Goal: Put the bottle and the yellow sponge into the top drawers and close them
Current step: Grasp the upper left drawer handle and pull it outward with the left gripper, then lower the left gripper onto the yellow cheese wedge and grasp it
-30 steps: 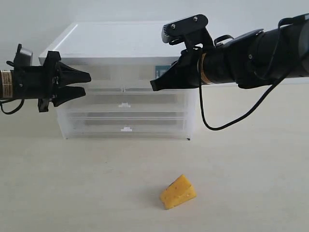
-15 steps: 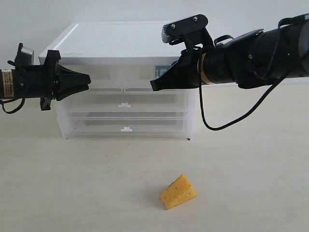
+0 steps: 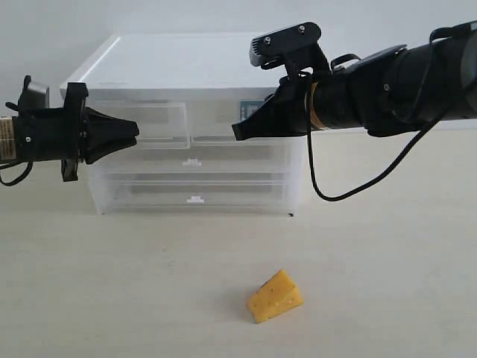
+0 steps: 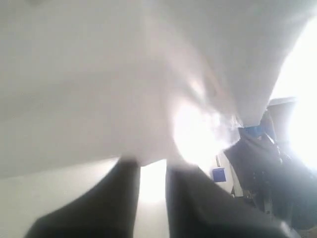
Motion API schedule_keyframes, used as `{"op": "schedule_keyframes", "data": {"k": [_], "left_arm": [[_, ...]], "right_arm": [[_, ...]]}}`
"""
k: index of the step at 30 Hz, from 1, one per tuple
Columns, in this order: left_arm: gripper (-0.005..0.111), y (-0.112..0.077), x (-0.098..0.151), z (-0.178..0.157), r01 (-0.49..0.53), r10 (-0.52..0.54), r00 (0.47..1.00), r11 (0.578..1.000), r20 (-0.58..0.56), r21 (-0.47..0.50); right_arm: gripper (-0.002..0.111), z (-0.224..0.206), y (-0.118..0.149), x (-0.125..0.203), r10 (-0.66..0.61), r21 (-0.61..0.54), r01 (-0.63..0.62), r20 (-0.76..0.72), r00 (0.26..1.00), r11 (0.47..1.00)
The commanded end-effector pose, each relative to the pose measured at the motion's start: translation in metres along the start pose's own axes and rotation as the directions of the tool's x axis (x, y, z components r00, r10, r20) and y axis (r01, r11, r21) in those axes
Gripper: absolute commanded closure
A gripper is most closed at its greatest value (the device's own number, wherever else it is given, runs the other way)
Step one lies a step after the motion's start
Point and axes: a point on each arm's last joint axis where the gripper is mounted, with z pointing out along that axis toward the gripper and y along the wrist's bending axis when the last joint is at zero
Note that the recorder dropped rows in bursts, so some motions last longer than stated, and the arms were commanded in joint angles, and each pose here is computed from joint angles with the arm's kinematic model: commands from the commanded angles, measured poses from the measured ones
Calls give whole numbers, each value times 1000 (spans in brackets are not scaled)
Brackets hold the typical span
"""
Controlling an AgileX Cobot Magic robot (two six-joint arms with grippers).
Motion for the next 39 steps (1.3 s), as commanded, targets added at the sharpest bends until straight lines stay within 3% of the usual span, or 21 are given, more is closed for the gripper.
{"op": "schedule_keyframes", "data": {"k": [1,12,17,25,28,33,35,39], "left_arm": [[103,-10,17,-7,-53,52,995,999,-89,-8],[103,-26,59,-30,-48,45,992,999,-116,-23],[103,-23,80,-37,-36,30,989,999,-143,-38],[103,-22,83,-38,-26,23,993,999,-113,-29],[91,-22,83,-38,-53,50,992,998,-112,-25],[30,-32,84,-39,-70,78,991,995,-113,77],[27,-36,83,-39,-70,82,990,992,-111,109],[47,-56,82,-46,-173,188,975,977,-122,121]], "right_arm": [[108,-1,-2,-3,7,11,-7,9,1000,1000],[108,-1,-2,-3,10,10,-10,9,1000,1000],[108,-1,-2,-3,30,10,-30,9,1000,999],[108,-1,0,-2,30,-9,-30,7,1000,1000],[108,-1,0,-2,30,-9,-30,7,1000,1000],[108,-1,0,-2,30,-9,-30,7,1000,1000],[108,-1,0,-2,30,-9,-30,7,1000,1000],[108,-1,0,-2,30,-9,-30,7,1000,1000]]}}
